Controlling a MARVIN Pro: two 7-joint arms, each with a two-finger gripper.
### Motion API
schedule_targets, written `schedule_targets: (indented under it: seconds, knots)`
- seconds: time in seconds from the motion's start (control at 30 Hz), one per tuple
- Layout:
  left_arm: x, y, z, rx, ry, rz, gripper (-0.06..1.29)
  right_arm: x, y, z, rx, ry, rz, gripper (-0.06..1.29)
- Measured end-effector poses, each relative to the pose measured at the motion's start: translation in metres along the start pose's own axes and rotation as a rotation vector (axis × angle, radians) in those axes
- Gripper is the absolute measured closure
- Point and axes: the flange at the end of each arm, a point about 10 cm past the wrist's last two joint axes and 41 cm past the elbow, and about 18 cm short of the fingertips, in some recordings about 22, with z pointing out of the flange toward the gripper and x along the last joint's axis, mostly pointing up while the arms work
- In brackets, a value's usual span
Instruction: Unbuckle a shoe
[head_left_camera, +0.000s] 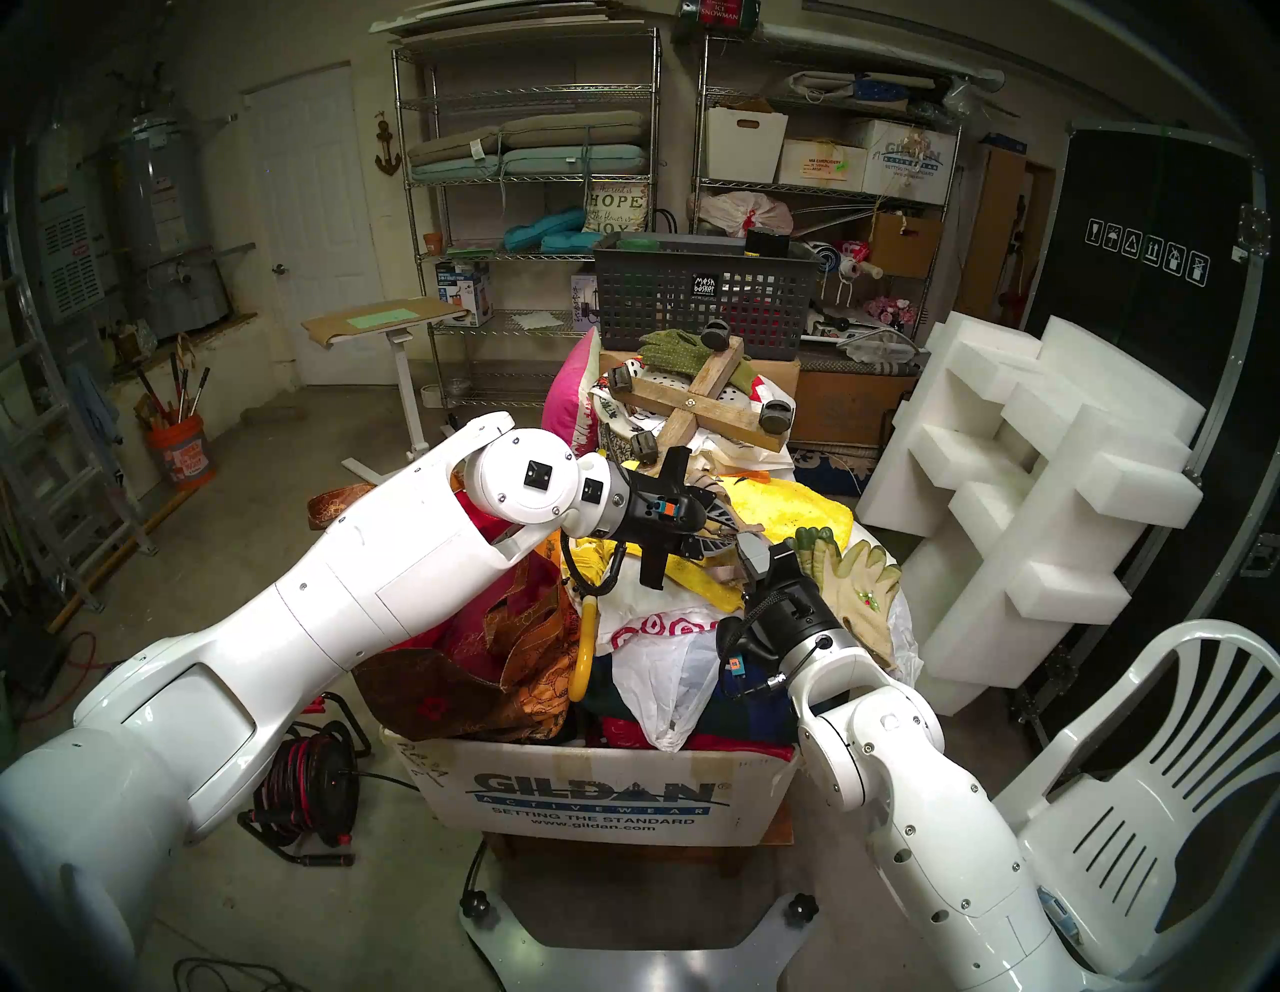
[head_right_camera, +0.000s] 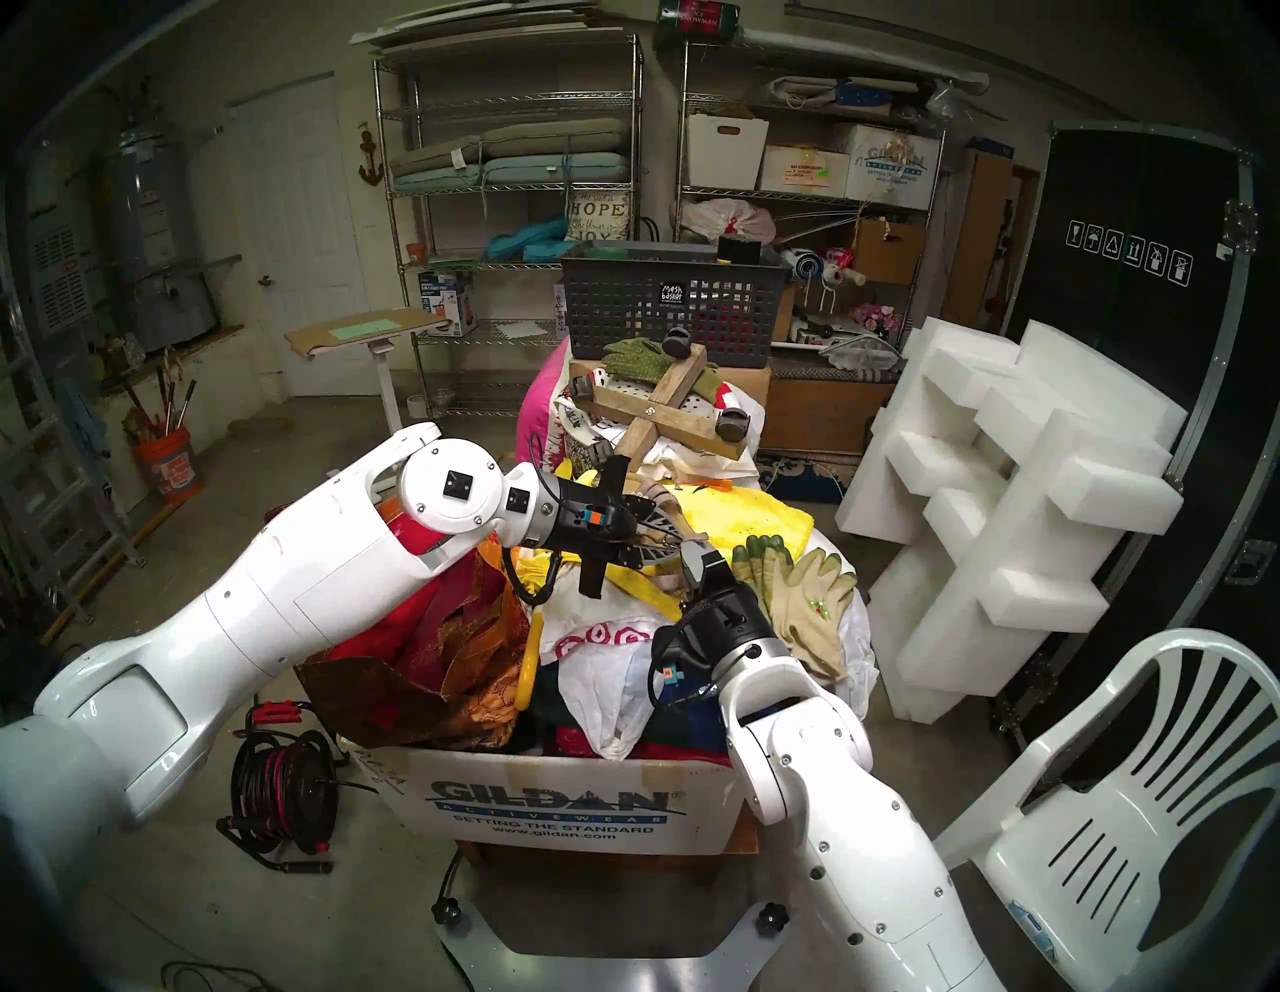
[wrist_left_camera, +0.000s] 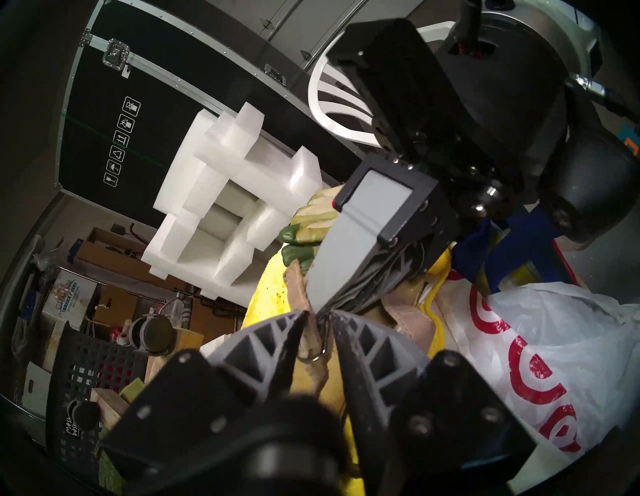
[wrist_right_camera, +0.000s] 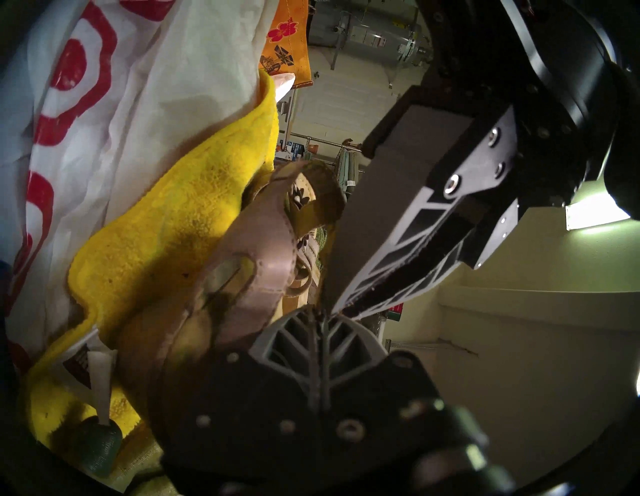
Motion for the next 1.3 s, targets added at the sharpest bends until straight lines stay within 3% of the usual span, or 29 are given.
schedule_targets:
  seconds: [1.3]
  knots:
    - [-0.0064, -0.0041, 0.003, -0.004, 0.013, -0.012, 0.85, 0.0039, 0.0006, 0.0057, -0.005, 0.0, 0.014, 1.25]
